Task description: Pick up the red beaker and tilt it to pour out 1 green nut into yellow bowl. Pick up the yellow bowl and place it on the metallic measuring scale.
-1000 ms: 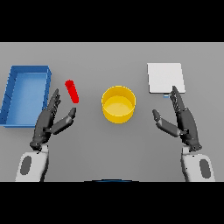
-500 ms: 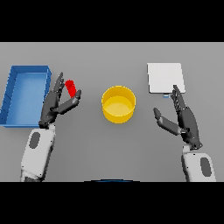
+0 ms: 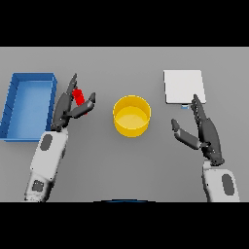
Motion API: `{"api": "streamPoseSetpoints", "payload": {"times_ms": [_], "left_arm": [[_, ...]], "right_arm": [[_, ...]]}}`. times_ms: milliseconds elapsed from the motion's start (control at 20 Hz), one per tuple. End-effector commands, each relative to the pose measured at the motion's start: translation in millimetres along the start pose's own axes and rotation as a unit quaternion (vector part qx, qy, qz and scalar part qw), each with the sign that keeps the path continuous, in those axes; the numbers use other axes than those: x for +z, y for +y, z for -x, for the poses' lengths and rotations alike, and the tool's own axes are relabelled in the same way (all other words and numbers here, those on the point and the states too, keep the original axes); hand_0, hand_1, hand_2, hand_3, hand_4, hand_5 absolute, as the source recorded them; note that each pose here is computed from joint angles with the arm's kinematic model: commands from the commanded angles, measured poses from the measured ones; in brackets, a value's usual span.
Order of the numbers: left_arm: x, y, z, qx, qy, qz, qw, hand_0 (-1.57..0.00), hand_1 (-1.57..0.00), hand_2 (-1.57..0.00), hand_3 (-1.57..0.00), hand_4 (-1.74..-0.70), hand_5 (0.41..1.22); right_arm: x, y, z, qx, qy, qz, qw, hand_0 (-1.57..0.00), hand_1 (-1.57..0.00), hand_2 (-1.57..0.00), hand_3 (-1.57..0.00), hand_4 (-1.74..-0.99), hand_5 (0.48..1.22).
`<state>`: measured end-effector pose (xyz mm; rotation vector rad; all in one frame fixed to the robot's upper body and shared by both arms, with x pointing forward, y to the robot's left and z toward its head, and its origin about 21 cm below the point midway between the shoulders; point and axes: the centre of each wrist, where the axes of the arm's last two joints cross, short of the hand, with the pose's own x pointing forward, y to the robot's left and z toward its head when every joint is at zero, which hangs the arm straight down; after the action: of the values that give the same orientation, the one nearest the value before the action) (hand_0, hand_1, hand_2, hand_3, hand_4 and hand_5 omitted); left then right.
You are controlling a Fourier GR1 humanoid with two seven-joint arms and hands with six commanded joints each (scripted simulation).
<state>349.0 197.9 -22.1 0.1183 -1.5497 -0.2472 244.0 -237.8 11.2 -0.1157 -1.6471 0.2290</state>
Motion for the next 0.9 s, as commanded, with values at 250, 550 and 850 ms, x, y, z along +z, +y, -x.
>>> {"api": "streamPoseSetpoints", "payload": {"times_ms": [250, 550, 850], "left_arm": [[-7.7, -12.4, 5.7, 0.042, -0.008, -0.023, 0.999, -0.58, -0.56, -0.55, -0.42, -1.42, 0.786], [-16.1, -18.3, 4.4, 0.036, -0.029, -0.031, 0.998, -1.31, -1.30, -1.30, -1.15, -1.60, 1.107], [-14.9, -24.5, -2.6, 0.019, -0.035, -0.013, 0.999, -1.50, -1.50, -1.50, -1.44, -1.52, 1.191]], "right_arm": [[1.1, 2.6, -0.2, -0.006, 0.002, 0.002, 1.000, 0.00, 0.00, 0.00, 0.00, -1.292, 0.645], [3.0, -1.6, 2.1, -0.003, 0.008, 0.004, 1.000, 0.00, 0.00, 0.00, 0.00, -1.290, 0.651], [-1.8, 2.6, -0.9, -0.003, -0.001, 0.002, 1.000, 0.00, 0.00, 0.00, 0.00, -1.289, 0.650]]}}
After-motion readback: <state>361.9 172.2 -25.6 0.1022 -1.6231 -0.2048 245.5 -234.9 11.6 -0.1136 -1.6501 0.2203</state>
